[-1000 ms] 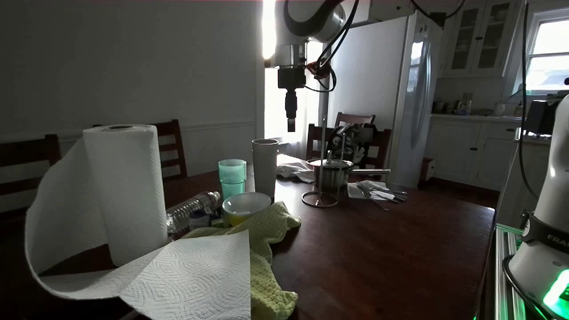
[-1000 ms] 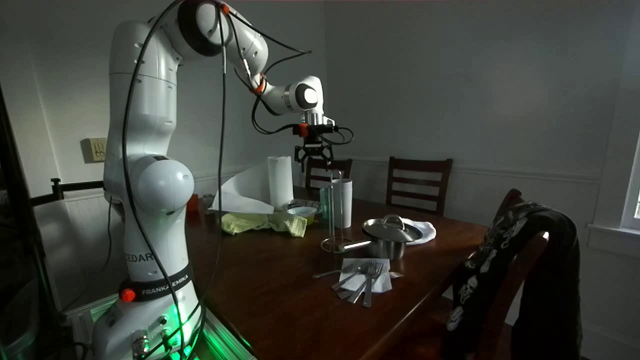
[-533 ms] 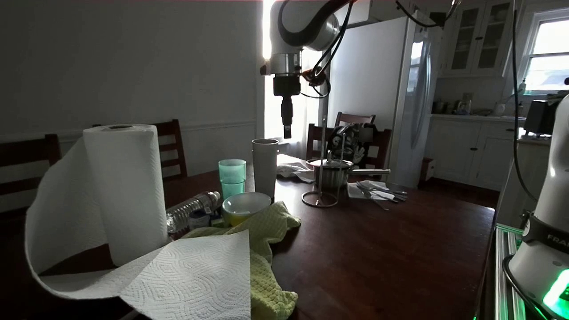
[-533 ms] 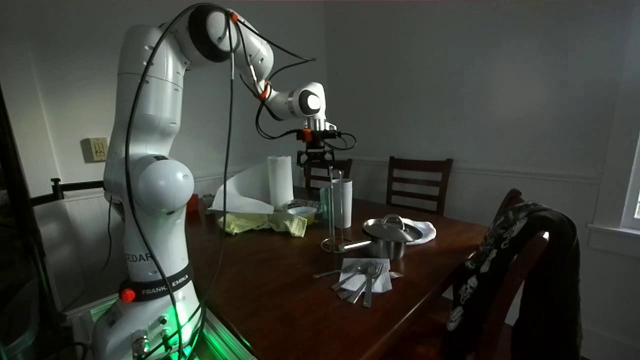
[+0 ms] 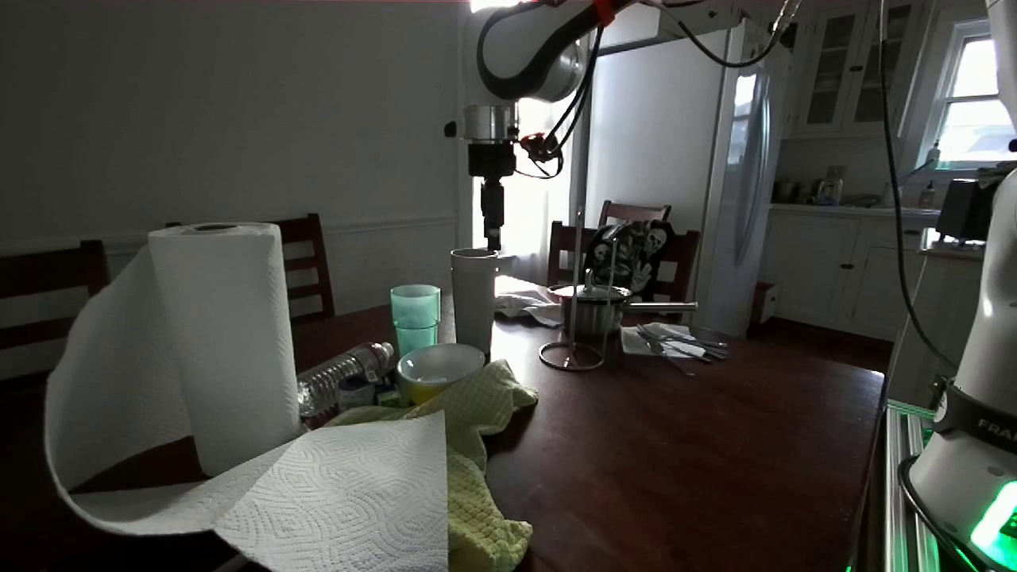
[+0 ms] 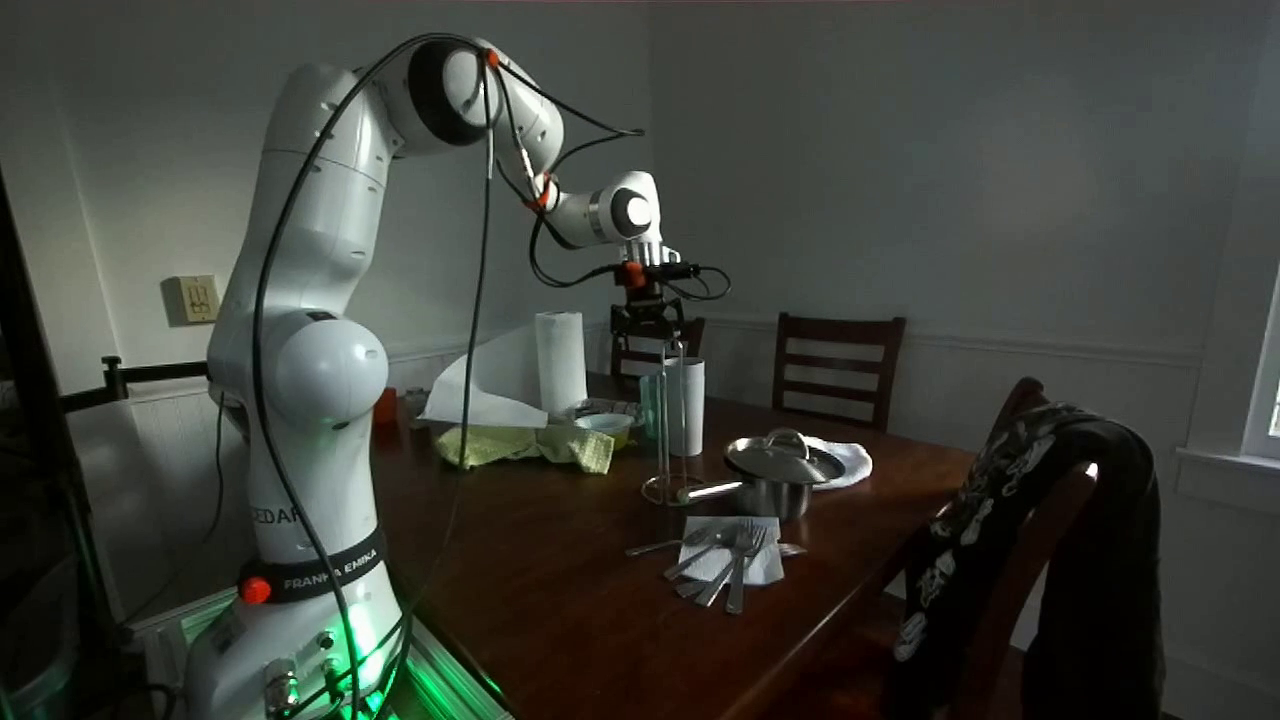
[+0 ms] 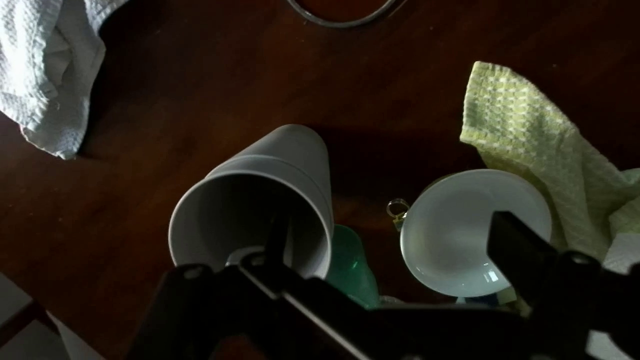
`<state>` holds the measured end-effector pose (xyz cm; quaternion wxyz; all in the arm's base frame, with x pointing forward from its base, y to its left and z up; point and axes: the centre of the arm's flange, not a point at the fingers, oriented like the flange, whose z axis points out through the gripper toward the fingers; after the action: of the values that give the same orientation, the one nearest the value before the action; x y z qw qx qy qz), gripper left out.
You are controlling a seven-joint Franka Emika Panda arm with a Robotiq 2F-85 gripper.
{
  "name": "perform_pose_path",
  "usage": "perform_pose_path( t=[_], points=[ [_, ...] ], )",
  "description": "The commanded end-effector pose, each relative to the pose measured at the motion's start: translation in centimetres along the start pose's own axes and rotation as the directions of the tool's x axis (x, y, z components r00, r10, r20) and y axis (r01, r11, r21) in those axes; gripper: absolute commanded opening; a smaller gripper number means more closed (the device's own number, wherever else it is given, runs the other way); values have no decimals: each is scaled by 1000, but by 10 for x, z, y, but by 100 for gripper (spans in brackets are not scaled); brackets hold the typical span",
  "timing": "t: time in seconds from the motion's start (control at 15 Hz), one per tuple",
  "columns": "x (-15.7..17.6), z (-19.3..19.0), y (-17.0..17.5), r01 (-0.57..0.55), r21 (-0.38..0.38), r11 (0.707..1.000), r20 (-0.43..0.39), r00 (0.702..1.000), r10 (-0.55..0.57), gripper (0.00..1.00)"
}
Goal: Put the white cup in the green cup
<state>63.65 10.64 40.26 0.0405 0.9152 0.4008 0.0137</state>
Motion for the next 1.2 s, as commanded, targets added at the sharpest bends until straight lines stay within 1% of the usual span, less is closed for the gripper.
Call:
perform_pose_path(
  t=[0.0,0.27,0.6,0.87,0.93,1.07,1.13],
  points=[
    [17,8,19,53,0,999,-16,998,-53,100],
    [22,24,26,70,13,997,-20,997,-69,100],
    [26,43,35,106,0,994,-50,993,-106,100],
    [26,60,38,125,17,992,-43,991,-124,99],
    [26,64,39,126,21,992,-43,991,-125,93],
    [24,70,41,124,26,992,-44,991,-123,68],
    [24,73,42,121,27,992,-47,992,-120,61]
  ],
)
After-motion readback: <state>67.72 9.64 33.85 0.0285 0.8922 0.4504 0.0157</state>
